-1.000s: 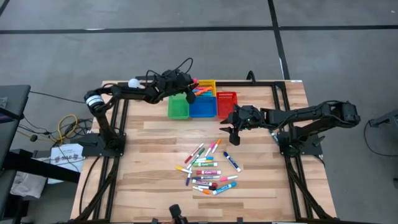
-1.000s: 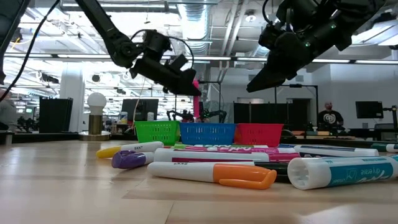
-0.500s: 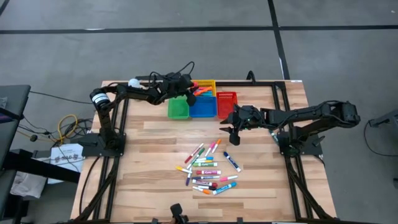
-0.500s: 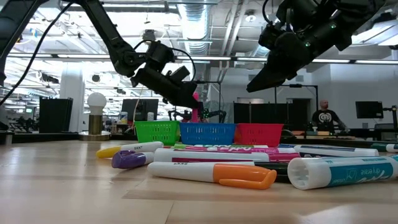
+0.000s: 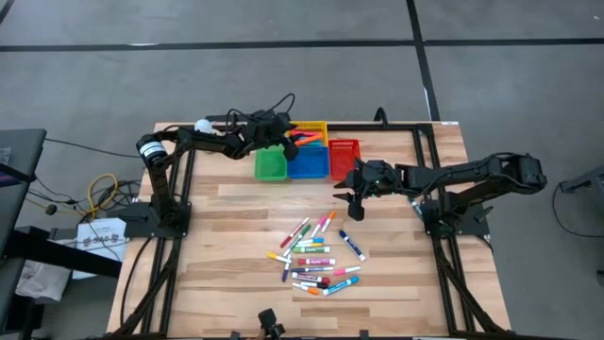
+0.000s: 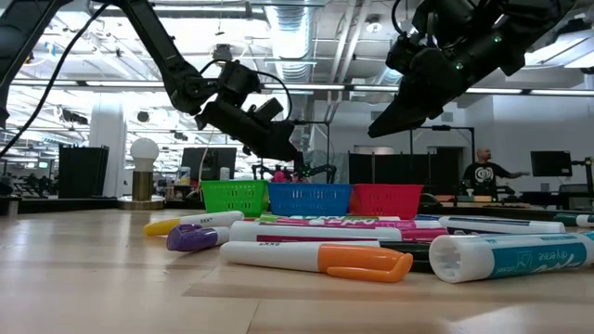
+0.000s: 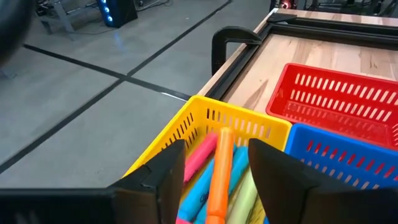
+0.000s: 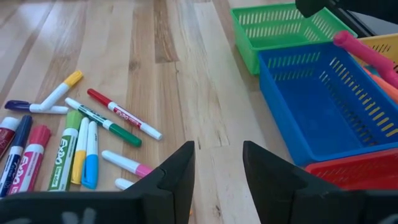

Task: Pick & Place Markers
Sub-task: Put the large pink highlighter pen into the yellow bin

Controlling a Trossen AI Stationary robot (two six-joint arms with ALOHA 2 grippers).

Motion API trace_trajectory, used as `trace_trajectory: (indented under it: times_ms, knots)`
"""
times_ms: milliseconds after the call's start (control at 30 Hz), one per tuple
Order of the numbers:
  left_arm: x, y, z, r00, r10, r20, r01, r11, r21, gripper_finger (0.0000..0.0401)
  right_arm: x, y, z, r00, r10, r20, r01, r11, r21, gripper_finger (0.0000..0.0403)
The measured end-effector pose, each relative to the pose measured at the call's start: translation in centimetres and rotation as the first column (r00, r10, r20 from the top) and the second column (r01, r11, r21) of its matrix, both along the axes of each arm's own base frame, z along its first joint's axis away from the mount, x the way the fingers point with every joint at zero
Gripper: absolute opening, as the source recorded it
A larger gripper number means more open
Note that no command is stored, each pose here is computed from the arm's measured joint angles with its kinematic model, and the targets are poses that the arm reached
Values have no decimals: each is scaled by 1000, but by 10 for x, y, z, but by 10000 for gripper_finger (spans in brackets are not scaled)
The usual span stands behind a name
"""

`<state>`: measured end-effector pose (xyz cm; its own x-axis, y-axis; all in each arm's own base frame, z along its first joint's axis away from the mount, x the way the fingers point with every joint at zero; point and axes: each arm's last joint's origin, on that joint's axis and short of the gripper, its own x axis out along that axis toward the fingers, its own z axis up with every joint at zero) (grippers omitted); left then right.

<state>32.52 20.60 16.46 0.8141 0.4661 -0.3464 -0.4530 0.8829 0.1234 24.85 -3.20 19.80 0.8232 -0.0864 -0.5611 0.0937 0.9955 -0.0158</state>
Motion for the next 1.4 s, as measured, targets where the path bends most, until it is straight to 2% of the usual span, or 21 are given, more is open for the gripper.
trace_trajectory:
  times_ms: [267,400,500,633,733,867,1100,1200,1400]
  knots:
    - [0,-2,6,1000,-2,12,2,1000,4,176,0,0,0,1000,0,0,0,1000,0,125]
    - [-8,-7,23,1000,-7,-15,7,1000,-7,170,0,0,0,1000,0,-4,0,1000,1,125]
    - [-19,-16,39,996,-13,-85,9,999,-47,164,0,0,0,1000,0,-7,0,1000,1,125]
    - [-35,-32,52,977,61,-206,-83,992,-100,153,0,0,0,1000,1,-7,-1,1000,1,125]
    - [-41,-41,56,961,126,-246,-164,976,-143,143,0,0,0,1000,0,-5,0,1000,0,125]
    - [-40,-49,52,953,141,-270,-196,962,-190,131,0,0,0,1000,-2,-4,2,1000,-1,125]
    - [-32,-48,27,929,136,-345,-219,952,-214,109,0,0,0,1000,-2,1,2,1000,-2,125]
    - [-28,-51,20,925,115,-362,-205,954,-221,96,0,0,0,1000,-2,1,2,1000,-2,125]
    - [-22,-63,25,935,70,-348,-146,970,-195,59,0,0,0,1000,0,1,0,1000,-3,125]
